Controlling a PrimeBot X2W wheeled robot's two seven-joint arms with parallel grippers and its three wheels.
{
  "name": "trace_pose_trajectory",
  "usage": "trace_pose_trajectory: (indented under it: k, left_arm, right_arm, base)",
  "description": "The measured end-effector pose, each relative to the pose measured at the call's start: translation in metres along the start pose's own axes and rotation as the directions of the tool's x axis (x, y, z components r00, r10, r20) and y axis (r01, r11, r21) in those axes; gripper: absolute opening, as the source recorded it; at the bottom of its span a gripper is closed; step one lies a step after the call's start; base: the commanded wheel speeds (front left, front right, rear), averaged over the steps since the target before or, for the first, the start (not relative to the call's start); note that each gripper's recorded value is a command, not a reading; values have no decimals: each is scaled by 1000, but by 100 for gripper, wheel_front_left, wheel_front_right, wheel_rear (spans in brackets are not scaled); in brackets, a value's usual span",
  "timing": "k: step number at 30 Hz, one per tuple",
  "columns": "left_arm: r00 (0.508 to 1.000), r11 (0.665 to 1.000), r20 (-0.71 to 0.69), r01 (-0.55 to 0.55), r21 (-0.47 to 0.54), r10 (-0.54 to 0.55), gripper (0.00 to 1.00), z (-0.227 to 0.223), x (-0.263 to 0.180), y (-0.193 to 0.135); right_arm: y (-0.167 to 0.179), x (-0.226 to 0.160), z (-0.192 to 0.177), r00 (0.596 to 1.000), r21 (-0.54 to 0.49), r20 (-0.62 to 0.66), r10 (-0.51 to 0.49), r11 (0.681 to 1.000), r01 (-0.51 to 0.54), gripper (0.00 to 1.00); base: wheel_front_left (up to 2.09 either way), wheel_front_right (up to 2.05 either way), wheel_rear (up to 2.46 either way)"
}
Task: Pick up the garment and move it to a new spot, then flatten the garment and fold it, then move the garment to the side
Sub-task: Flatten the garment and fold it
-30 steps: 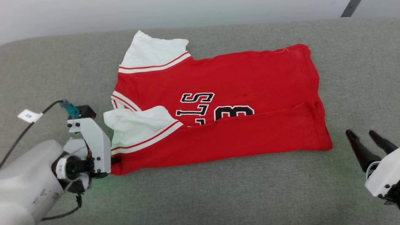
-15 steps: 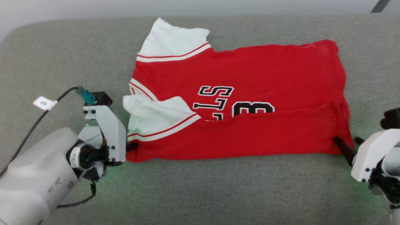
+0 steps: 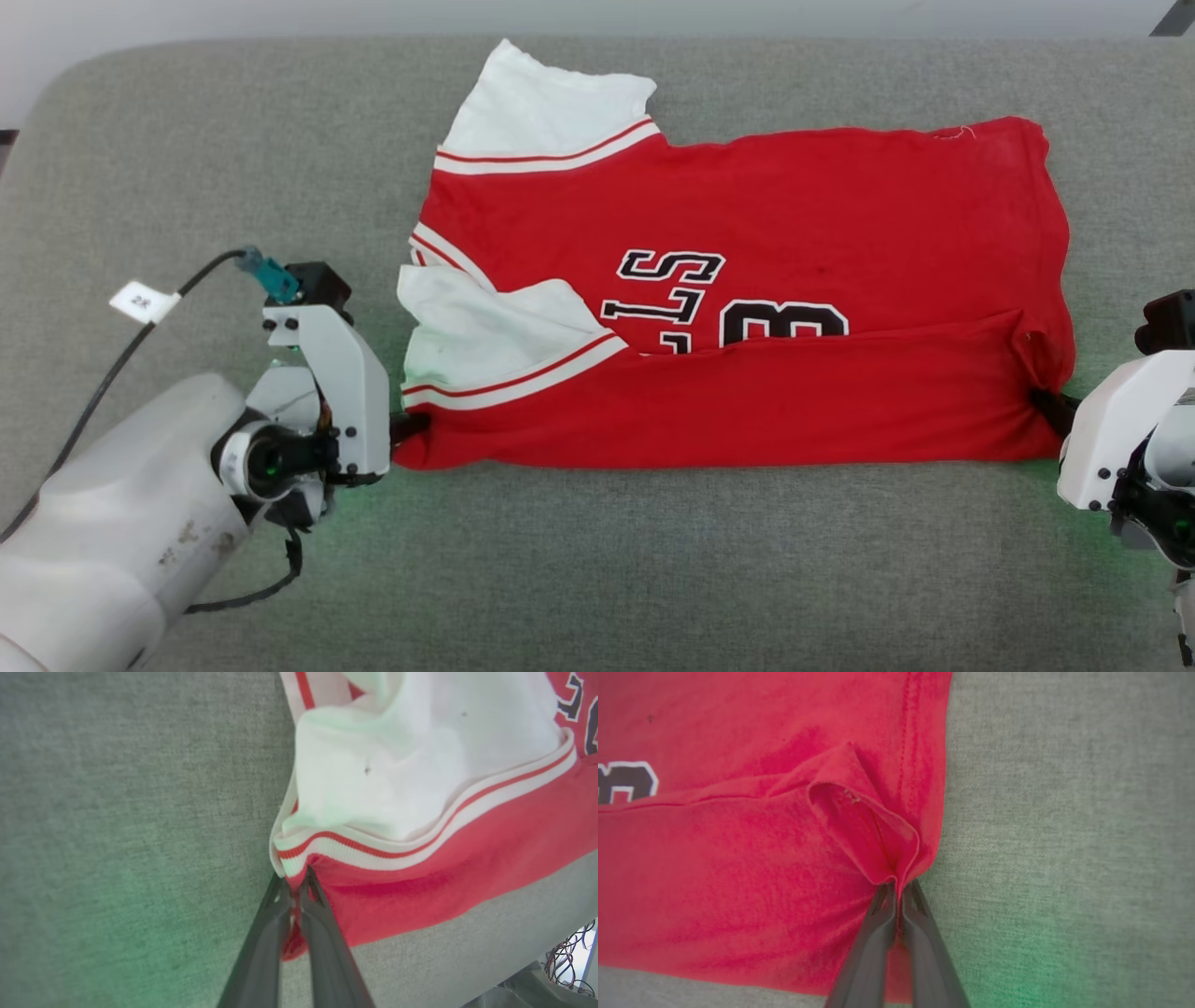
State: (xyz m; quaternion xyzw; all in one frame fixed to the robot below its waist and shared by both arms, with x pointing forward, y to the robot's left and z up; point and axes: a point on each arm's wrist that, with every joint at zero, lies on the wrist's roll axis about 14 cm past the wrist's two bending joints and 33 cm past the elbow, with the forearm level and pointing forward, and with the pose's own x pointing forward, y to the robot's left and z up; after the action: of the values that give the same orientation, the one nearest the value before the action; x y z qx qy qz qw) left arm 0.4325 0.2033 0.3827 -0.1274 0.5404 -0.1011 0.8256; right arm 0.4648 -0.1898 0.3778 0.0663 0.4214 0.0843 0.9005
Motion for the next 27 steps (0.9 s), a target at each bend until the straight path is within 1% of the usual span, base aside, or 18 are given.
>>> trace_pose_trajectory:
  k: [7, 14, 18, 21, 27]
  left_arm:
    - [1000, 1000, 18, -9, 8, 8, 0, 0, -16, 2]
    - [999, 999, 28, -30, 34, 29, 0, -10, -43, 2]
    - [999, 998, 32, -36, 48, 34, 0, -22, -58, -1]
    - [999, 998, 35, -38, 58, 36, 0, -33, -69, -4]
    - [999, 997, -6, -45, 67, 46, 0, -68, -79, -7]
  right_arm:
    - [0, -14, 5, 1000, 4, 1, 17, 1000, -17, 0]
    - [-1, -37, -6, 999, -31, -47, 24, 999, -26, 0]
    - [0, -51, -9, 998, -48, -53, 28, 998, -30, 0]
    - [1, -59, -18, 996, -62, -82, 31, 997, -36, 0]
    - [0, -73, -37, 990, -61, -137, 29, 997, -38, 0]
  base:
    - [0, 0, 0]
    - [0, 0, 0]
    - [0, 0, 0]
    - [0, 0, 0]
    - [0, 0, 0]
